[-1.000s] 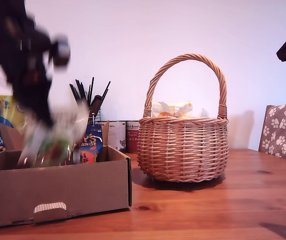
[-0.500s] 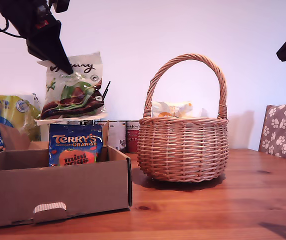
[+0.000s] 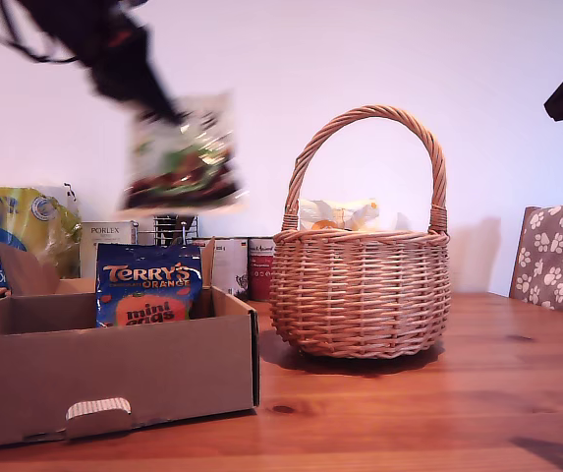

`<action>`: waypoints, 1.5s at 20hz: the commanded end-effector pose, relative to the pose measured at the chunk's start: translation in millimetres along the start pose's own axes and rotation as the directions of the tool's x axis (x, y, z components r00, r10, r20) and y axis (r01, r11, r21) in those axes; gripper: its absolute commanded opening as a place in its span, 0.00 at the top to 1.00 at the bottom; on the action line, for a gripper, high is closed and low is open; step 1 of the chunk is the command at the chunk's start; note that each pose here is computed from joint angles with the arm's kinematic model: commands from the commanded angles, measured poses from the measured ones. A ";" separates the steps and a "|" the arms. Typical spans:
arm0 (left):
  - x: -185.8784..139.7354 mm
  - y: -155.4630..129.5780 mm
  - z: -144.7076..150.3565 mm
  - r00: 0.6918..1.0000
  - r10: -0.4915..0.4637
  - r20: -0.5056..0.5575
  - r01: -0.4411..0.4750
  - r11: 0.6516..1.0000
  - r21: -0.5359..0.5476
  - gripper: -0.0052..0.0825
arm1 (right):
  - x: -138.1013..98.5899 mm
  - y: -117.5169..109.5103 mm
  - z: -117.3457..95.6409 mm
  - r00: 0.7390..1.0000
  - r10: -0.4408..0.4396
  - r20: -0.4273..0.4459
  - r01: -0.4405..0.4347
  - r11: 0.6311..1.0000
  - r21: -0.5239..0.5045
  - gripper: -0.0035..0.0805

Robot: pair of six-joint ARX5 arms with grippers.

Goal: Move the bags of Easter eggs from the cardboard box on the left into the woven basket on the right side.

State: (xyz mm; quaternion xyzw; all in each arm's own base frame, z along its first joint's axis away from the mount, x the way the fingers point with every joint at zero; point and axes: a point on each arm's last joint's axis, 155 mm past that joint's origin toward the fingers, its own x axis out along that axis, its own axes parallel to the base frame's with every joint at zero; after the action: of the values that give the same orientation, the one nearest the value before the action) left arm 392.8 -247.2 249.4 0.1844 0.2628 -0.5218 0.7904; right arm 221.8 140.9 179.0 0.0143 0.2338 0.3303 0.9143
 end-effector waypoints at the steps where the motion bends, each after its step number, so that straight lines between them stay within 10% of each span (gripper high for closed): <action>1: 10.4 -8.6 32.1 0.996 -0.011 0.086 0.006 0.999 0.054 0.97 | -0.3 1.2 4.7 1.000 0.003 0.012 -0.003 1.000 -0.007 0.97; 6: 53.3 -23.7 78.0 0.974 -0.039 0.224 0.006 0.990 0.143 0.97 | -0.3 1.1 4.8 1.000 0.003 0.012 -0.003 1.000 -0.006 0.97; 14: 130.5 -13.1 62.0 0.979 0.004 0.203 -0.034 0.989 0.146 0.97 | -0.3 1.1 3.0 1.000 0.003 0.005 -0.003 1.000 -0.004 0.97; 26: 142.4 -19.6 54.6 0.983 -0.018 0.183 0.005 0.997 0.075 0.96 | -0.3 1.0 3.2 1.000 0.002 0.006 -0.002 1.000 -0.004 0.97; 30: 142.4 -7.4 60.2 0.980 0.060 0.192 -0.077 0.994 0.083 0.79 | -0.3 1.1 3.1 1.000 0.003 0.005 -0.003 1.000 -0.004 0.97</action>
State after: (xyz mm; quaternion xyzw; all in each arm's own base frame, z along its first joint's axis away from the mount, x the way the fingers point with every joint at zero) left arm 444.8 -384.0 211.1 0.1780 0.1588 -0.5217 0.8191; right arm 221.7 140.9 178.7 0.0143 0.2343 0.3301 0.9143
